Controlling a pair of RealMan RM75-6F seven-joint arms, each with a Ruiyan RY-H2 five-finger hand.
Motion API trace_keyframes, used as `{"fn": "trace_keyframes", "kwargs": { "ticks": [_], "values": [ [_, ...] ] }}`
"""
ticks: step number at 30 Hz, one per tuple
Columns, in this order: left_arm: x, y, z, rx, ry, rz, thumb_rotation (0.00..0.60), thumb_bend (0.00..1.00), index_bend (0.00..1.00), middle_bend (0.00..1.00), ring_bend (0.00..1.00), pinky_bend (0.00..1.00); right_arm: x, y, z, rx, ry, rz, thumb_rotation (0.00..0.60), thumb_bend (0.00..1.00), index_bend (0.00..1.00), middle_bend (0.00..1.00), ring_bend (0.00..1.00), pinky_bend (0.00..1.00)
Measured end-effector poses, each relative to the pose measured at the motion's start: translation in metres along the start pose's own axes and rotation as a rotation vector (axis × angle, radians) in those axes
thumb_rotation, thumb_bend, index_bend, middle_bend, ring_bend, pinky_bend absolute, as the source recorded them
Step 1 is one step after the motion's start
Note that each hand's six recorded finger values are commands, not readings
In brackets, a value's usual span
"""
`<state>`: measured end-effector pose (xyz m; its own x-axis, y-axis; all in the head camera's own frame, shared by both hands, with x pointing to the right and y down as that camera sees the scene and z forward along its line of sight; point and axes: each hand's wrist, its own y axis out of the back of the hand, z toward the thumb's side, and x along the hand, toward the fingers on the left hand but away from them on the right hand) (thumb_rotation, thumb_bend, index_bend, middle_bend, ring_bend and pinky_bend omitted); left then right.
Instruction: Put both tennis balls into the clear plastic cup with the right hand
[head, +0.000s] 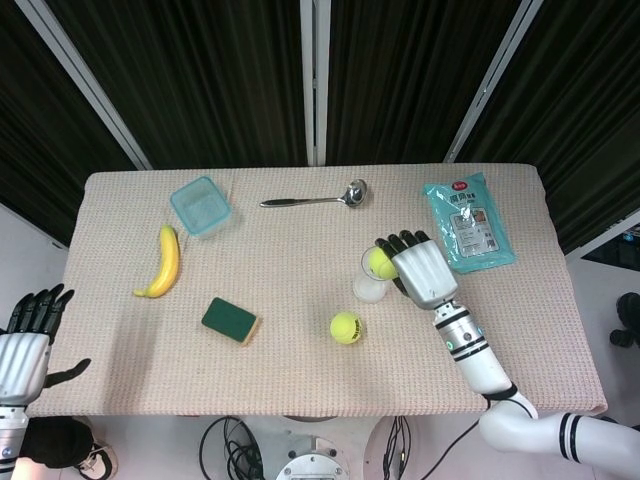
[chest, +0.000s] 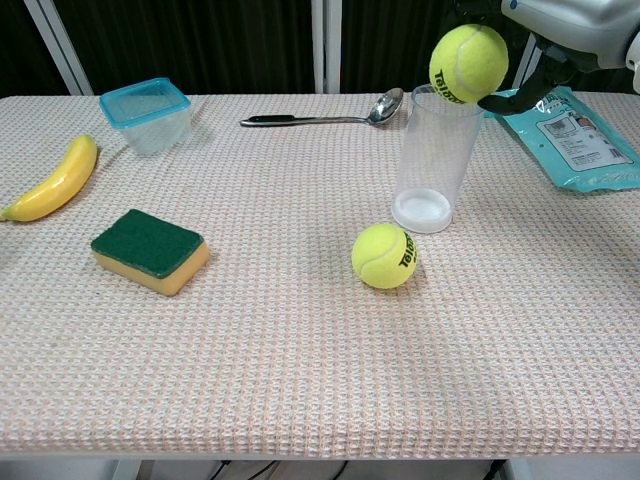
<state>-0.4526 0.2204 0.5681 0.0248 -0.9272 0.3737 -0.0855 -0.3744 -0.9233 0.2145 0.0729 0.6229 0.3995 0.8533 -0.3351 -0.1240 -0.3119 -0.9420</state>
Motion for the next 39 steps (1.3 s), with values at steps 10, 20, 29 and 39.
{"fn": "trace_keyframes", "kwargs": {
  "ticks": [10,20,29,39],
  "values": [
    [0.002,-0.001,-0.001,0.004,0.008,-0.002,0.600,0.00,0.06,0.00,0.00,0.00,0.000,0.011,-0.003,-0.054,0.016,-0.007,0.600,0.10,0.06,0.11,0.01,0.16],
    [0.000,0.001,0.000,0.008,0.013,0.009,0.600,0.00,0.06,0.00,0.00,0.00,0.025,0.034,0.029,-0.037,0.183,-0.123,0.600,0.15,0.10,0.12,0.02,0.14],
    [-0.002,0.001,-0.001,0.016,0.024,0.012,0.600,0.00,0.06,0.00,0.00,0.00,0.075,0.012,0.086,0.012,0.448,-0.063,0.600,0.17,0.11,0.12,0.02,0.13],
    [-0.005,0.003,-0.011,0.064,0.065,0.041,0.600,0.00,0.06,0.00,0.00,0.00,0.076,-0.035,0.096,0.074,0.461,0.111,0.600,0.18,0.10,0.12,0.02,0.13]
  ]
}}
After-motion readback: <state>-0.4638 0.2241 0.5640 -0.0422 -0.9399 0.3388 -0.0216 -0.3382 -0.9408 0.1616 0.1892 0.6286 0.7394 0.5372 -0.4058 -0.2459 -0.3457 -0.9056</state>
